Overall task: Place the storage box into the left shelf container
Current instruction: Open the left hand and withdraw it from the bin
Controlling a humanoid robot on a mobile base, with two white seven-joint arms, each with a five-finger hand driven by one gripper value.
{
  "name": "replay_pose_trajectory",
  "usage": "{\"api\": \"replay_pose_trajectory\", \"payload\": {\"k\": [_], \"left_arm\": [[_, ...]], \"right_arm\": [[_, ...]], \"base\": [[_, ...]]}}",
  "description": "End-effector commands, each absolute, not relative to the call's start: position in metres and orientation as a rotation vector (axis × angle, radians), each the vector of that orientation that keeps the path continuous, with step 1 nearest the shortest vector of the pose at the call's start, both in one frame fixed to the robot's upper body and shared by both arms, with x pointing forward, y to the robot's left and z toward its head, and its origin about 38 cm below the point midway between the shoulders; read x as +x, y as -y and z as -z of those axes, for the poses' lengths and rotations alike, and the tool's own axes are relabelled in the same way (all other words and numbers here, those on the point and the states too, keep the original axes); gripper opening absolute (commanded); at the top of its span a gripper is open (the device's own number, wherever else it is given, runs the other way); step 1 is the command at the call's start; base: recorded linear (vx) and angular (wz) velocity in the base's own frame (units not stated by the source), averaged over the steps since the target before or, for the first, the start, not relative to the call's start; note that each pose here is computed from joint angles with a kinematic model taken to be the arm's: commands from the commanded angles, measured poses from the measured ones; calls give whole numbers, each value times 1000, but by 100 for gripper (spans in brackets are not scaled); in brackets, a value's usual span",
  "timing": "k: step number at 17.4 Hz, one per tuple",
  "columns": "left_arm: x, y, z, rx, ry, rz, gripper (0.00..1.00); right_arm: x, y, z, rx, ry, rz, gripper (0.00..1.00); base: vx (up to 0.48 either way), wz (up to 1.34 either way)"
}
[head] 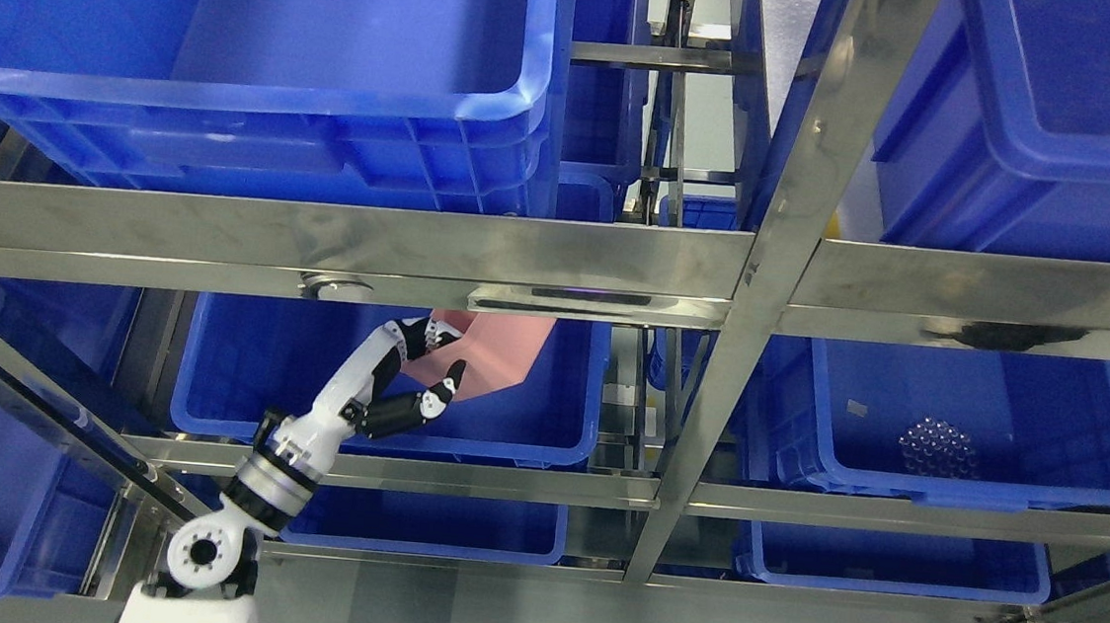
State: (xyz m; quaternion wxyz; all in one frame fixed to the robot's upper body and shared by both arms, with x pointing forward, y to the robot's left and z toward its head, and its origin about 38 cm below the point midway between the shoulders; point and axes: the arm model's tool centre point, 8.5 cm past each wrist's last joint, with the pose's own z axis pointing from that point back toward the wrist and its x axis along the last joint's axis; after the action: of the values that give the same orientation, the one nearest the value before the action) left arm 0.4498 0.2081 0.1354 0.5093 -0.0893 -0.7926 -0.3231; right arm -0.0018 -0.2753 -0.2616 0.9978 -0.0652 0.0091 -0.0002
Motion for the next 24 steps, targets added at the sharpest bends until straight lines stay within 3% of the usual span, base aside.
{"api": "replay_pose_trajectory", "payload": {"k": [1,3,6,7,11,15,24], "left_arm": [[485,-209,-89,-172,1665,856,14],[482,-197,-84,-192,1648,899,50],[480,-202,-89,-192,1696,837,84],[475,-207,-95,-201,1771,751,88],[446,-228,-142,-202,2031,367,99],[406,-254,-150,-46,2093,83,100],[345,-258,-125,-24,2145,89,100]], "right_arm": [[-2,287,261,-148,-13,3,100],[-2,287,261,-148,-13,3,100],[-2,287,261,-148,-13,3,100],[-2,287,261,-148,-13,3,100],[-2,287,261,-148,-13,3,100],[-2,287,261,-148,-13,3,100],[-2,287,261,-148,-13,3,100]], "base": [[0,0],[0,0],[0,0],[0,0],[0,0],[0,0],[0,0]]}}
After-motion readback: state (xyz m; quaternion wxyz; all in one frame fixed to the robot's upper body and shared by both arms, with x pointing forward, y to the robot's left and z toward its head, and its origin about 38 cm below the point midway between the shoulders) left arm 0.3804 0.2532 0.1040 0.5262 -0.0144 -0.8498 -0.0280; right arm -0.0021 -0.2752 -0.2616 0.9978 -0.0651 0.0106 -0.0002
